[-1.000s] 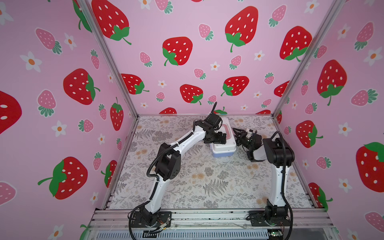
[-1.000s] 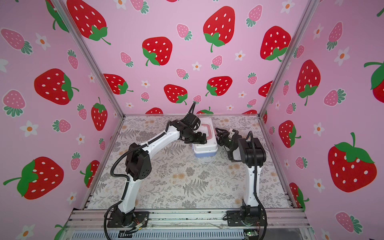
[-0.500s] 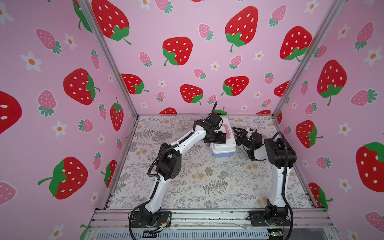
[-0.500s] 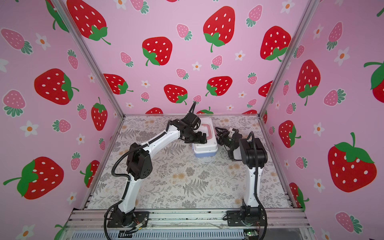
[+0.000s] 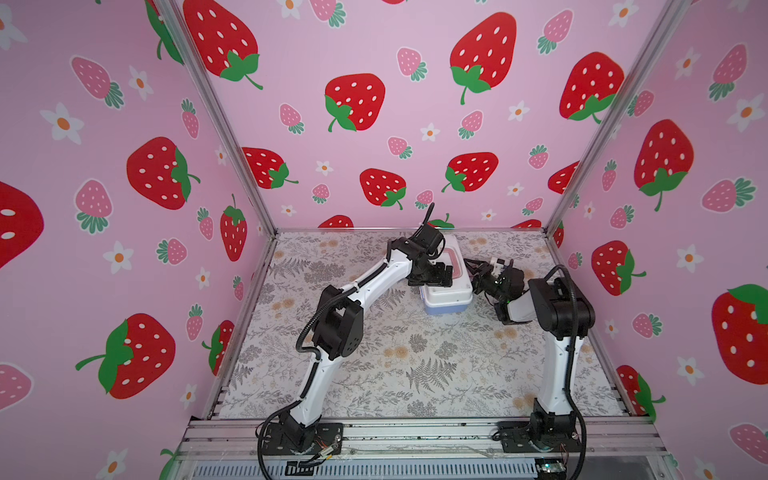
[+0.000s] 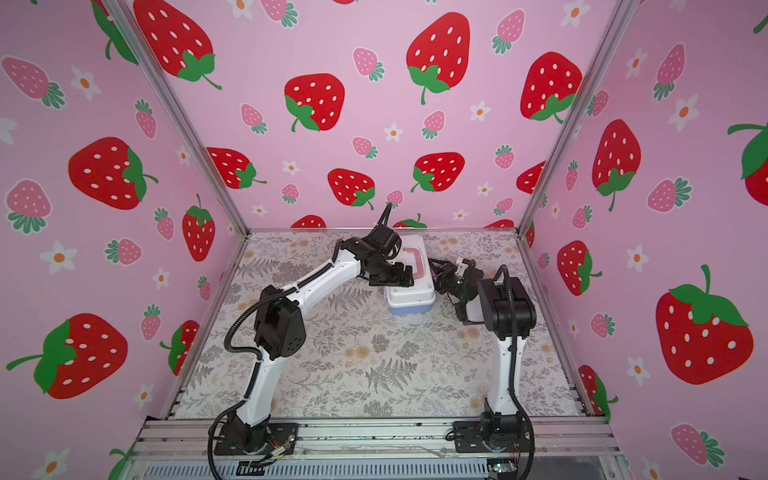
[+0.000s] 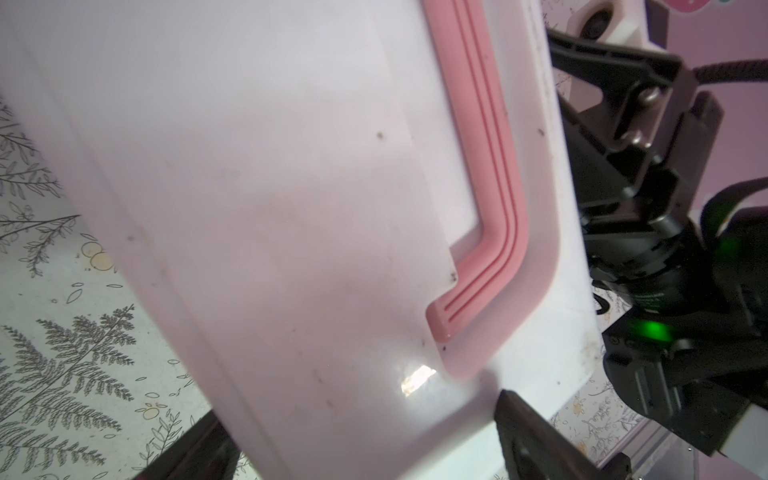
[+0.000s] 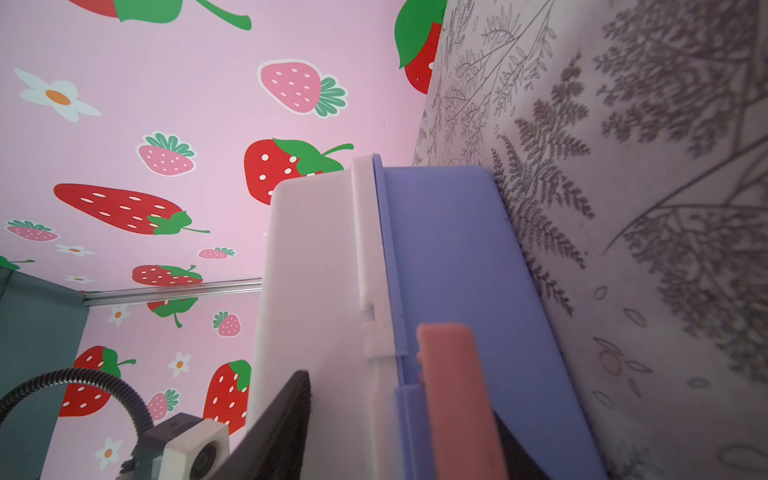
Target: Pack the tool kit
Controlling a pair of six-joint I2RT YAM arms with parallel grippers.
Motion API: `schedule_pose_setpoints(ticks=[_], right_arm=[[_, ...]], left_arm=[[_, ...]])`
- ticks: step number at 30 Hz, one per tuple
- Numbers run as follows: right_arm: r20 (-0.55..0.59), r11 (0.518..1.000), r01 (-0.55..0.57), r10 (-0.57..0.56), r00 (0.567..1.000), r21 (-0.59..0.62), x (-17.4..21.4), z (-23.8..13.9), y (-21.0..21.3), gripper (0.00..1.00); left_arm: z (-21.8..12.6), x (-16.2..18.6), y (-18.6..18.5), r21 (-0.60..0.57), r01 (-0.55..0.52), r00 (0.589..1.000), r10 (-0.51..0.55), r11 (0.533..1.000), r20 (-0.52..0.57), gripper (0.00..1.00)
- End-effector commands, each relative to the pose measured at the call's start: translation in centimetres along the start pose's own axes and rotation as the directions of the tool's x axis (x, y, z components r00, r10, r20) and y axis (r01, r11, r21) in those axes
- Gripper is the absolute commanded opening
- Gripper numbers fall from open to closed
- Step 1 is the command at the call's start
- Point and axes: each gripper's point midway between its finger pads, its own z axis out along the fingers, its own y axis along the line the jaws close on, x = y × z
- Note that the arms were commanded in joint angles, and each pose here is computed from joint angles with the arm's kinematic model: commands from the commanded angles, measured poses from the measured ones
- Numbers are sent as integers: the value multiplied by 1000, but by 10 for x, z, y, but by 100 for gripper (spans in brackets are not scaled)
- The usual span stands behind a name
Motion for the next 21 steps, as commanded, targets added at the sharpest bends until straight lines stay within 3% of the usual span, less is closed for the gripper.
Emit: schedule_pose_setpoints(ticks=[1,12,21], right_arm=[[-167,995,56,-69,984,-85,47,7,34,58],[-143,987,130,-142,979,-93,40,1,62,61],[-135,981,189,-192,972,-34,71,-9,53,61]], left_arm=[[49,31,4,-11,-41,993,39,999,-114,94],[34,23,13,-38,-61,995,57,997,-84,94],[25,-7,37,-34,4,999,-5,999,-42,94]])
